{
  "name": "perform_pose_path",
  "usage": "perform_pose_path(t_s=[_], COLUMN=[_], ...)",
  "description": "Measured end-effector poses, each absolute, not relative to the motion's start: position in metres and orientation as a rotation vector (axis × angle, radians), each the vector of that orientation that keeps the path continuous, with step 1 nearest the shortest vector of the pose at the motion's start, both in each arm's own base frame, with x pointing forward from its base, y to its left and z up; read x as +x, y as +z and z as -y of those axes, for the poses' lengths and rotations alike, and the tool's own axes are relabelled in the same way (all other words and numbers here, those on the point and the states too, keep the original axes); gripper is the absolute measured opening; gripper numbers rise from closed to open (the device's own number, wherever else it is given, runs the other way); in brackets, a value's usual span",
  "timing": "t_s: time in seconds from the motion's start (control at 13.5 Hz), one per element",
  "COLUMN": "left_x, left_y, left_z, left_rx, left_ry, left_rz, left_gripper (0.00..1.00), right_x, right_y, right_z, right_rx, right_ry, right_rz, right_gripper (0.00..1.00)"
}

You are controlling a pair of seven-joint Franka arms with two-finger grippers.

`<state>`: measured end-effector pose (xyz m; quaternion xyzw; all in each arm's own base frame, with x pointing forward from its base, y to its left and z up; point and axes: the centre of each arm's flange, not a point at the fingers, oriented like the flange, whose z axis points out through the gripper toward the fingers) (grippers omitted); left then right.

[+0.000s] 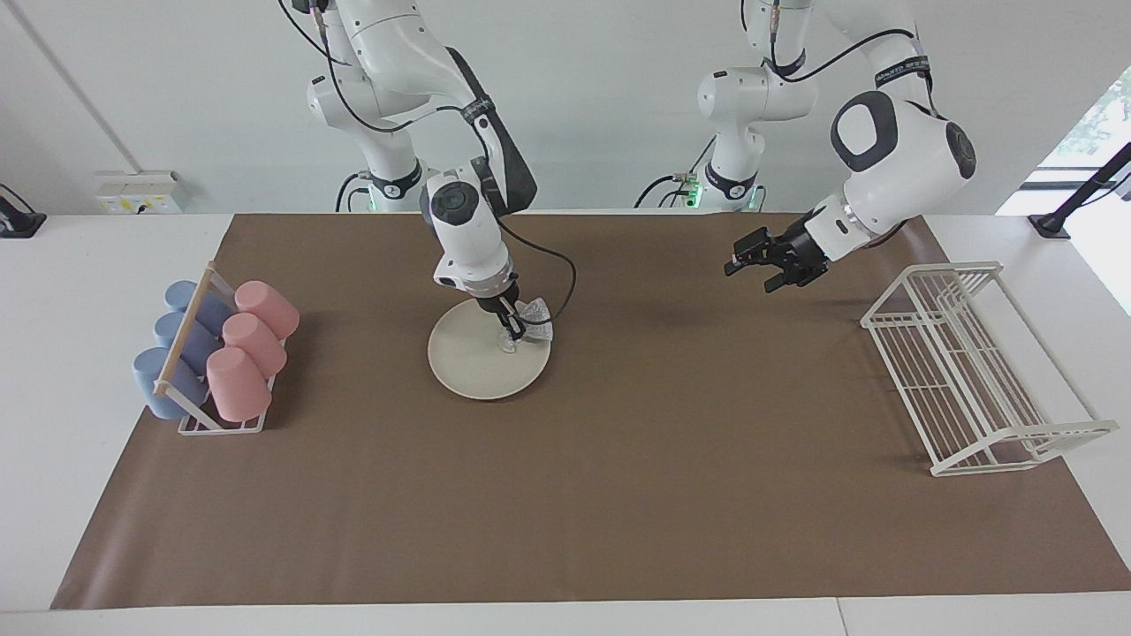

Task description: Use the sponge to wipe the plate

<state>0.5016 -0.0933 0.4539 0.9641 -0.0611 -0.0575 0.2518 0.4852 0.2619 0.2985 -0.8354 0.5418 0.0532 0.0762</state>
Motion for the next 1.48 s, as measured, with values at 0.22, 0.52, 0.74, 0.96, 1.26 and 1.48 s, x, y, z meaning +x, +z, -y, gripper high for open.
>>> perform_pose_path(t_s=[0.22, 0.52, 0.74, 0.96, 1.26, 1.48], left_x=[0.501, 0.5, 0.5, 0.496, 0.478, 0.473], left_y=[0.454, 0.455, 0.461, 0.459, 0.428, 0.415], left_z=[0.098, 0.106, 0.112, 0.12, 0.117, 0.132], left_rx=[2.623, 2.603, 2.435, 2.263, 2.035, 1.886], left_ry=[-0.157, -0.159, -0.162, -0.18, -0.197, -0.183], left_rz=[0.177, 0.181, 0.076, 0.012, 0.014, -0.031], left_gripper=[1.0, 1.0, 1.0, 1.0, 1.0, 1.0], right_x=[0.497, 0.517, 0.512, 0.49, 0.484, 0.48], right_y=[0.32, 0.394, 0.44, 0.467, 0.482, 0.488], right_z=[-0.274, -0.308, -0.343, -0.385, -0.398, -0.404], right_rx=[-2.383, -2.361, -2.358, -2.304, -2.257, -2.239], right_ry=[0.159, 0.208, 0.125, 0.119, 0.124, 0.131], right_rz=[-1.755, -1.838, -1.904, -1.962, -2.005, -2.033], right_gripper=[0.1, 0.1, 0.1, 0.1, 0.1, 0.1])
